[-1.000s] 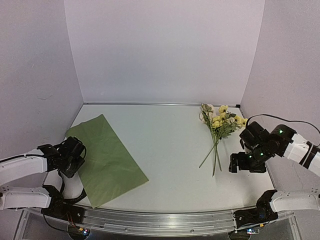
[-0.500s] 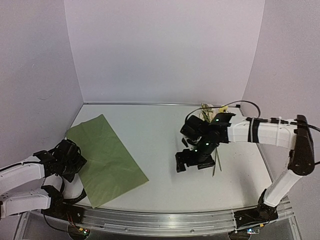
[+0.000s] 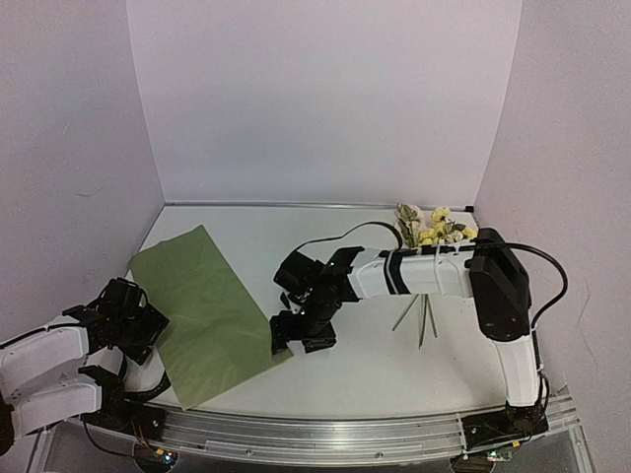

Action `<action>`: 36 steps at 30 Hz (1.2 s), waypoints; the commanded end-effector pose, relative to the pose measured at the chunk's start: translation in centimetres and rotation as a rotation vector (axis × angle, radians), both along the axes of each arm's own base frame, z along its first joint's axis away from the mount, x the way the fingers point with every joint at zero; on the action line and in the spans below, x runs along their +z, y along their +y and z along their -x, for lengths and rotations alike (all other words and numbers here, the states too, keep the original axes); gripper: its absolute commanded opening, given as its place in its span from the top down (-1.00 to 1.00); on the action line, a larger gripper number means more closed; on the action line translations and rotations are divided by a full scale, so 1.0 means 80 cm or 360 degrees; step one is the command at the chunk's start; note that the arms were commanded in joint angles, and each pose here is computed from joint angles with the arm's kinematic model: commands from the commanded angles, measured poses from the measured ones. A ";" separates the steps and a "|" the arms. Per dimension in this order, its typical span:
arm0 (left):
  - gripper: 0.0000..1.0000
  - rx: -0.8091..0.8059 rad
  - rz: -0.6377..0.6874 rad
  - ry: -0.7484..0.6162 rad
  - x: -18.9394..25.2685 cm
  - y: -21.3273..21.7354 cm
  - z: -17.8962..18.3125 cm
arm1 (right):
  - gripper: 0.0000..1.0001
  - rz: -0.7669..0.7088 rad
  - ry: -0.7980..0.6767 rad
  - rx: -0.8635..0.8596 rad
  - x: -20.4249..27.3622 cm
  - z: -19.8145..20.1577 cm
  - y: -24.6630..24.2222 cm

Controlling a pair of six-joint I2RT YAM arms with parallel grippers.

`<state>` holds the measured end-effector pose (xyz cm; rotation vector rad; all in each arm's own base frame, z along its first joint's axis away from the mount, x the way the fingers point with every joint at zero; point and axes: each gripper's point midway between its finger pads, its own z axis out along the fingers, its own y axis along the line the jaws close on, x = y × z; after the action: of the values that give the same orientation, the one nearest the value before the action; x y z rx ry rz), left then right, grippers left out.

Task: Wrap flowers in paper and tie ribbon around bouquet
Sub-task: Pick up the folded wrapping paper from the corner of the board.

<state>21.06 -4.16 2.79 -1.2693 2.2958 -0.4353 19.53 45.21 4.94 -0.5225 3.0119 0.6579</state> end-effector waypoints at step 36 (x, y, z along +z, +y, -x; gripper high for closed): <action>0.96 -0.0258 -0.0105 -0.0080 0.060 -0.007 -0.027 | 0.30 -0.0016 0.0066 -0.0071 -0.038 -0.013 0.047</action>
<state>21.52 -4.98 4.51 -1.1497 2.3874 -0.4661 20.49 49.01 1.53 -0.4410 3.0522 0.6962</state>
